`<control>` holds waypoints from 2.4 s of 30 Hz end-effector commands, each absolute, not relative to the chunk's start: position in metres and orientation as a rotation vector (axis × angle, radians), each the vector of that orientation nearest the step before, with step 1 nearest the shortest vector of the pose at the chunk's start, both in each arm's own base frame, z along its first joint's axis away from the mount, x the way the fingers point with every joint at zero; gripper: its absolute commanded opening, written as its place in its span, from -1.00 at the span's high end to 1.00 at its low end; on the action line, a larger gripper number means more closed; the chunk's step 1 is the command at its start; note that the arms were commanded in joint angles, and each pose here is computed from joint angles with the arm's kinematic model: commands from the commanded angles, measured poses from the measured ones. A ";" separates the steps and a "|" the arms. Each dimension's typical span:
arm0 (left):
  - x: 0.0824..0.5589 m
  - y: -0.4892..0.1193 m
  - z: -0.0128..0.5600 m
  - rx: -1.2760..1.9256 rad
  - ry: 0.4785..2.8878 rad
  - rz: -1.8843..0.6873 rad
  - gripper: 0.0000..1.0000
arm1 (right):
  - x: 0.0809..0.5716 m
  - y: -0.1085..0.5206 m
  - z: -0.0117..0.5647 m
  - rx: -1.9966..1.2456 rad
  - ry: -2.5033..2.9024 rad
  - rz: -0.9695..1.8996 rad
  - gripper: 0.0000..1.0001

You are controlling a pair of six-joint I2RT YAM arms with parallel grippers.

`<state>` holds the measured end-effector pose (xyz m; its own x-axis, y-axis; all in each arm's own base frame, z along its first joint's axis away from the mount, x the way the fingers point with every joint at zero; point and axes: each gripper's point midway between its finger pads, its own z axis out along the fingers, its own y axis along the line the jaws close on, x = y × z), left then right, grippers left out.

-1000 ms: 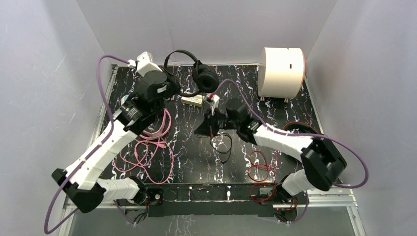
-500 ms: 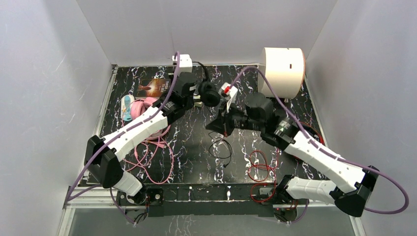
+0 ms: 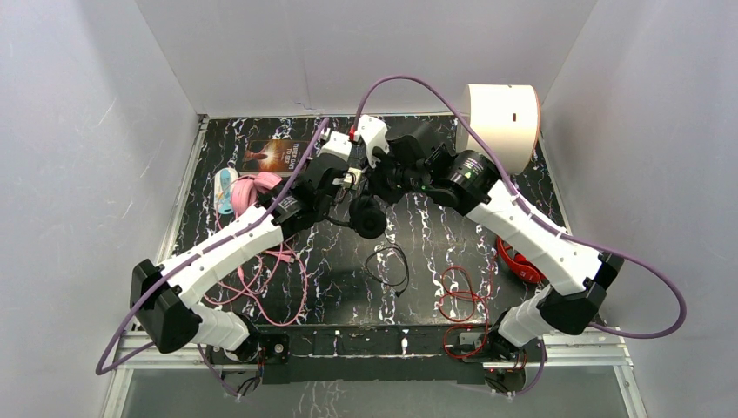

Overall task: Wrap the headphones
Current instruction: Wrap the headphones cable around the headphones.

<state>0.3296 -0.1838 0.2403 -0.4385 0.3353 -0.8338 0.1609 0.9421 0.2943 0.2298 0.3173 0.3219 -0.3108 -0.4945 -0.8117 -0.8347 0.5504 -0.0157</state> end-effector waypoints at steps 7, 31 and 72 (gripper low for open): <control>0.281 -0.198 0.280 0.371 2.022 -0.170 1.00 | 0.299 0.260 0.322 -0.877 1.894 0.191 0.82; 0.235 -0.259 0.412 -0.295 1.952 -1.116 1.00 | 0.294 0.377 0.296 -0.767 1.365 1.320 0.42; 0.405 -0.109 0.431 -0.648 1.440 0.157 1.00 | 0.116 0.348 0.172 -1.036 2.031 1.333 1.00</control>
